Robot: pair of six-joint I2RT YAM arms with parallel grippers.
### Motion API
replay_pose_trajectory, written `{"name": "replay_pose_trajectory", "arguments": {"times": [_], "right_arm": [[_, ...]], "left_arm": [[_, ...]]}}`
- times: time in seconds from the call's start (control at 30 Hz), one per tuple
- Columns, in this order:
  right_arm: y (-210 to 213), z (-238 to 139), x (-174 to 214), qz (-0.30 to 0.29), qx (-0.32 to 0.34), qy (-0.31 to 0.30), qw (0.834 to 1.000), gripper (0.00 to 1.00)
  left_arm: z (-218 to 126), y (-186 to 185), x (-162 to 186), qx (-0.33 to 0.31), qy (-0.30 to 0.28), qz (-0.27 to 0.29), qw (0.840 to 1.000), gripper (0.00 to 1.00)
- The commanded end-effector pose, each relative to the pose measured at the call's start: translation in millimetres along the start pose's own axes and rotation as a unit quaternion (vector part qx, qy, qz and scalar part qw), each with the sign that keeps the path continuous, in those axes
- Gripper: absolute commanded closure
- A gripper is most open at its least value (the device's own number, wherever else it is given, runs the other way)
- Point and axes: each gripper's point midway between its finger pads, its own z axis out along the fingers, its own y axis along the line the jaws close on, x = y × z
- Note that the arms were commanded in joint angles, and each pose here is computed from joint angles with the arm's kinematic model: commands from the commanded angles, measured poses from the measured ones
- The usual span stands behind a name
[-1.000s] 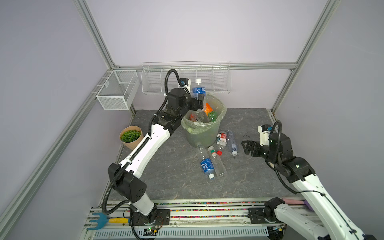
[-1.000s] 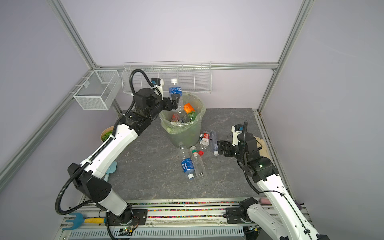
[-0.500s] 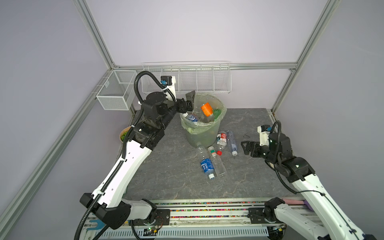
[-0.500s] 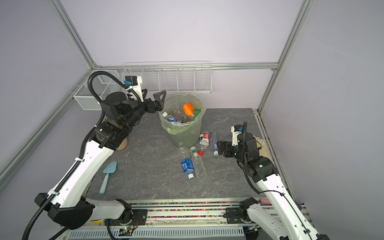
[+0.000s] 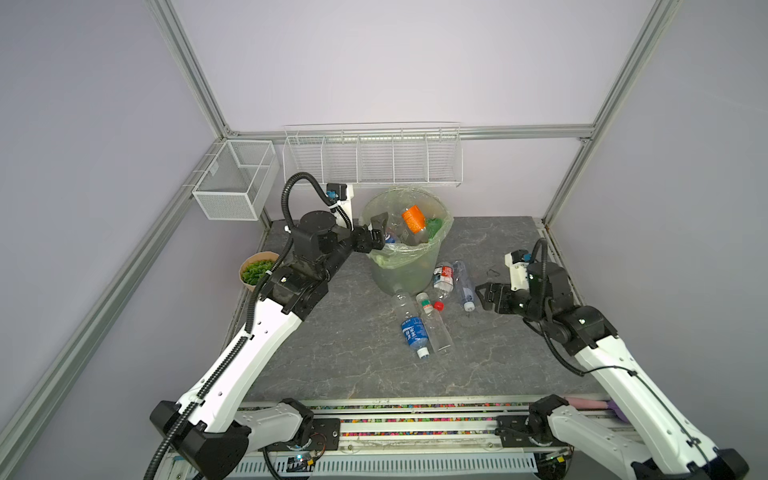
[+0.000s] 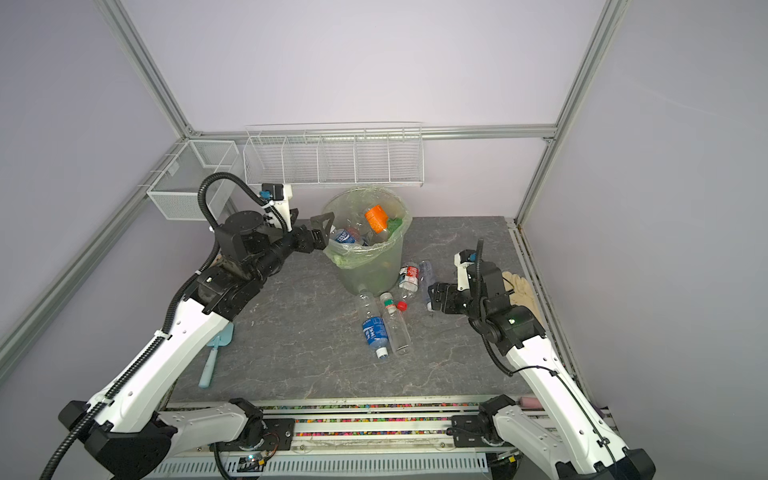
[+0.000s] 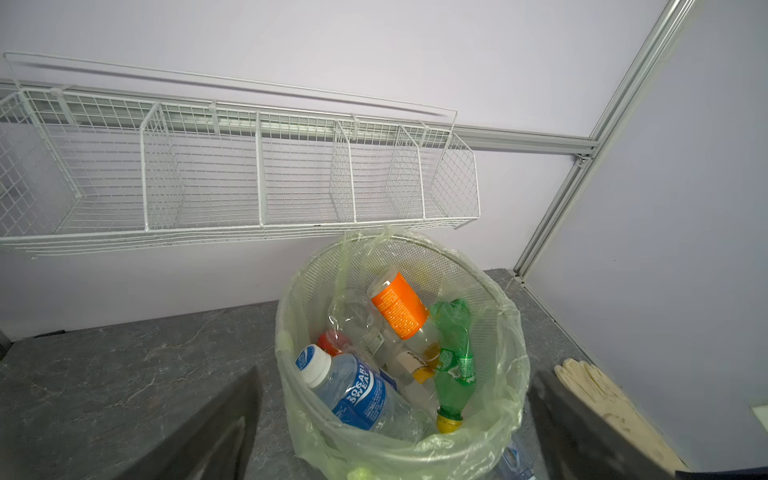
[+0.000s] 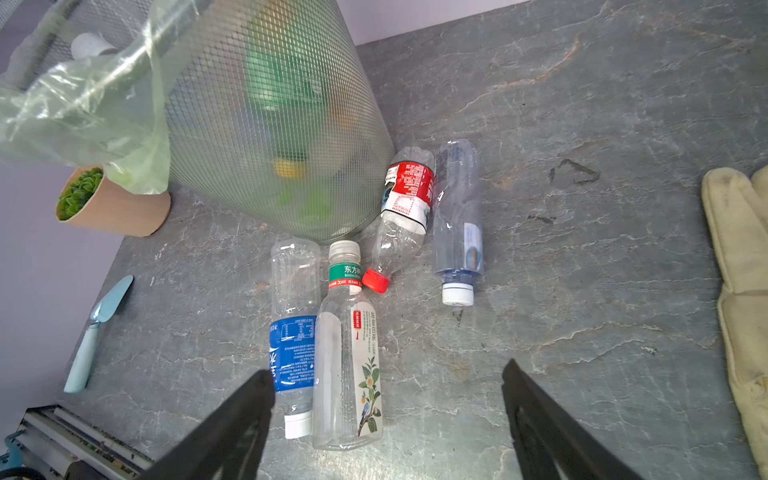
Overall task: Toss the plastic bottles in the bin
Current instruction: 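Withdraw the left gripper while lowering the right gripper toward the green-labelled clear bottle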
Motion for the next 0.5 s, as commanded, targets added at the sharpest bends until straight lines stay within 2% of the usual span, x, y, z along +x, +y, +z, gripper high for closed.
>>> {"name": "replay_pose_trajectory", "arguments": {"times": [0.0,0.23,0.47], "right_arm": [[6,7,8,-0.004,-0.019,0.025,1.000,0.12],[17,27,26,-0.018,-0.036,0.076,0.996,0.11],[34,50,50,-0.067,-0.033,0.141,0.987,0.09]], "left_arm": [[-12,1,6,0.003,-0.006,-0.019,1.000,0.01],[-28,14,42,-0.011,0.016,-0.045,0.999,0.00],[-39,25,77,-0.023,0.041,-0.069,0.996,0.00]]}}
